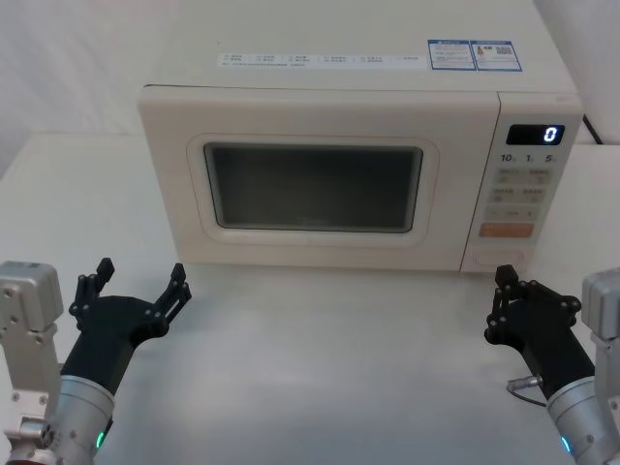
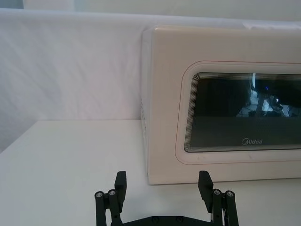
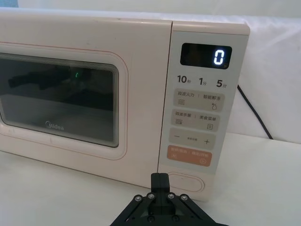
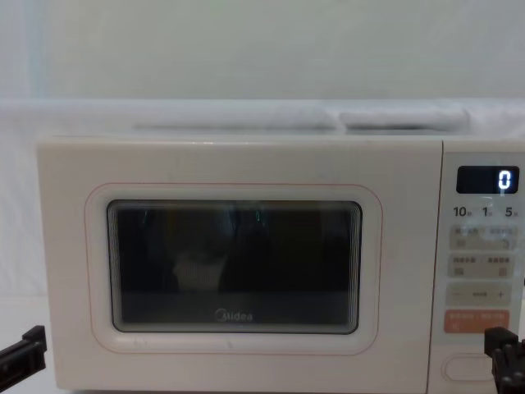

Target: Press the button to open the microwave door with one hand; close the microwave door with the other hand.

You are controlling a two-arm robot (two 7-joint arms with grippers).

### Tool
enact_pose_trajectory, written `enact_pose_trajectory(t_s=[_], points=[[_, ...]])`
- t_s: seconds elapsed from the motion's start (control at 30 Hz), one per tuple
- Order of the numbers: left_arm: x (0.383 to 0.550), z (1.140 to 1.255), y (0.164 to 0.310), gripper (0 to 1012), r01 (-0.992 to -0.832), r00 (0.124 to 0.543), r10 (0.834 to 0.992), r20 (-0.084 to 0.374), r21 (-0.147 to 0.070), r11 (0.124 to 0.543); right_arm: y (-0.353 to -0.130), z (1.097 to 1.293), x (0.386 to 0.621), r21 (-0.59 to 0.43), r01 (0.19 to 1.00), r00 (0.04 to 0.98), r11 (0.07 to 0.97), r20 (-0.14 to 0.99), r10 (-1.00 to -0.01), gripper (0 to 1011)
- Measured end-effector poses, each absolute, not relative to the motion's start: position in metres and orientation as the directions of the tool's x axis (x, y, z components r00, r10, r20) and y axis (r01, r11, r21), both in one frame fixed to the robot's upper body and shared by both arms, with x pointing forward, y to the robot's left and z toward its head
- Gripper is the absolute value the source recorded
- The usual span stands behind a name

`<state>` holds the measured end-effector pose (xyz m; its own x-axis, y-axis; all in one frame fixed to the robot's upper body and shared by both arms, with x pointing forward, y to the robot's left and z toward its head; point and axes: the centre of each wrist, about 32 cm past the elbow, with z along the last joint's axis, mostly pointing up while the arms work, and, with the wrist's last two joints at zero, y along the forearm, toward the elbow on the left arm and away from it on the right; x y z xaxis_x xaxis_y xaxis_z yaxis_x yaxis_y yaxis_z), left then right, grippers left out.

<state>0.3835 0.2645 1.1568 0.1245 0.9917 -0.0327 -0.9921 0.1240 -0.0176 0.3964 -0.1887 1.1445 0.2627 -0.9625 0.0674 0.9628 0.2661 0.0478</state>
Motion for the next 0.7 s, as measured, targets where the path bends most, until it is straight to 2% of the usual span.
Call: enact_pose_trajectory(t_s=[0.7], points=[[0.3835, 1.1568, 0.2645, 1001, -0.992, 0.125, 0.992, -0.033, -0.018, 0.124, -0.1919, 1.1386, 0.3998, 0.038, 0.971, 0.235, 0.237, 0.042, -0.971, 0]])
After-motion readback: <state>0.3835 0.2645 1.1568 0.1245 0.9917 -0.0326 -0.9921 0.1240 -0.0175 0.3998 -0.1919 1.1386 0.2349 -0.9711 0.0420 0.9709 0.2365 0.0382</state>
